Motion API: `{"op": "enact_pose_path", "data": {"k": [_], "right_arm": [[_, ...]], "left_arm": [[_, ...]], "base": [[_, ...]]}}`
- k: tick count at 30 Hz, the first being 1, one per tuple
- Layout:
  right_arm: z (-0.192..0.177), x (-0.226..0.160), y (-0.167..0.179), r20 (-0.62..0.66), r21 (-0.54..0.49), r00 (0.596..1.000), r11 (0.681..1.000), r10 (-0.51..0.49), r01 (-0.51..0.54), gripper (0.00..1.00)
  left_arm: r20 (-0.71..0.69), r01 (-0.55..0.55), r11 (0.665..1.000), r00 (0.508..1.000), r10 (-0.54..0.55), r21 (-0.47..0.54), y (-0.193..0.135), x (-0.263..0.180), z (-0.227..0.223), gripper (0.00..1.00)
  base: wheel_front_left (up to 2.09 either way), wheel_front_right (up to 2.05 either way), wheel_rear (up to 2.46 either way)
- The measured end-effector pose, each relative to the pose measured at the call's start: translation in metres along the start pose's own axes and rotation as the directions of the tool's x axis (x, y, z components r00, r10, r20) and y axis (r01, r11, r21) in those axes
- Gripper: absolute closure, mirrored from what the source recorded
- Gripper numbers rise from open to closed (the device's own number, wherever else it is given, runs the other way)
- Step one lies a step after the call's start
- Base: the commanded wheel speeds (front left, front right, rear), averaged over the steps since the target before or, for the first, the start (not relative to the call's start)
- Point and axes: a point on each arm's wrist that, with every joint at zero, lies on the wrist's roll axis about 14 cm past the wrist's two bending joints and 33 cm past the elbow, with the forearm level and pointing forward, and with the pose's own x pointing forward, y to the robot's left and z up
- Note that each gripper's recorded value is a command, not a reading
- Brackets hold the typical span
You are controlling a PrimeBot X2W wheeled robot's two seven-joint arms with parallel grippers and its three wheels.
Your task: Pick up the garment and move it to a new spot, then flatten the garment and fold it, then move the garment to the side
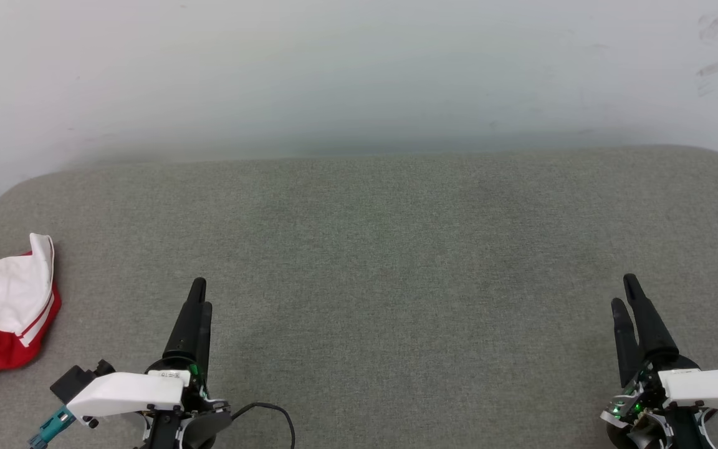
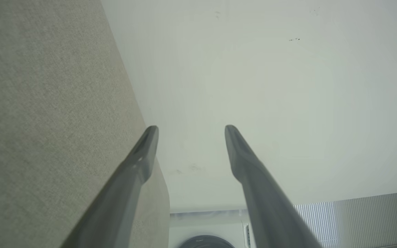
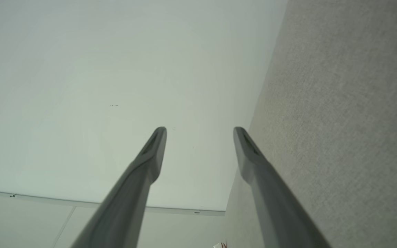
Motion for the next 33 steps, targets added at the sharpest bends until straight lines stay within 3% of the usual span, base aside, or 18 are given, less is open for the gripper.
{"op": "enact_pose_path", "data": {"k": [7, 14, 24, 33], "right_arm": [[0.001, 0.0, 0.009, -0.001, -0.122, 1.0, 0.992, 0.027, -0.027, 0.0], [0.001, 0.0, 0.016, -0.006, -0.317, 0.999, 0.947, 0.054, -0.053, 0.0], [-0.008, -0.001, 0.022, -0.034, -0.551, 0.996, 0.83, 0.081, -0.086, 0.0], [-0.015, -0.001, 0.03, -0.08, -0.721, 0.991, 0.68, 0.108, -0.132, 0.0]], "left_arm": [[-0.007, 0.019, 0.991, 1.0, -0.018, 0.135, -0.006, 0.0, -0.004, 0.0], [-0.029, 0.048, 0.952, 0.999, -0.041, 0.304, -0.012, 0.0, -0.012, 0.0], [-0.05, 0.083, 0.856, 0.997, -0.067, 0.51, -0.019, -0.001, -0.019, 0.0], [-0.044, 0.098, 0.746, 0.995, -0.091, 0.659, -0.024, -0.003, -0.016, 0.0]], "base": [[0.0, 0.0, 0.0], [0.0, 0.0, 0.0], [0.0, 0.0, 0.0], [0.0, 0.0, 0.0]]}}
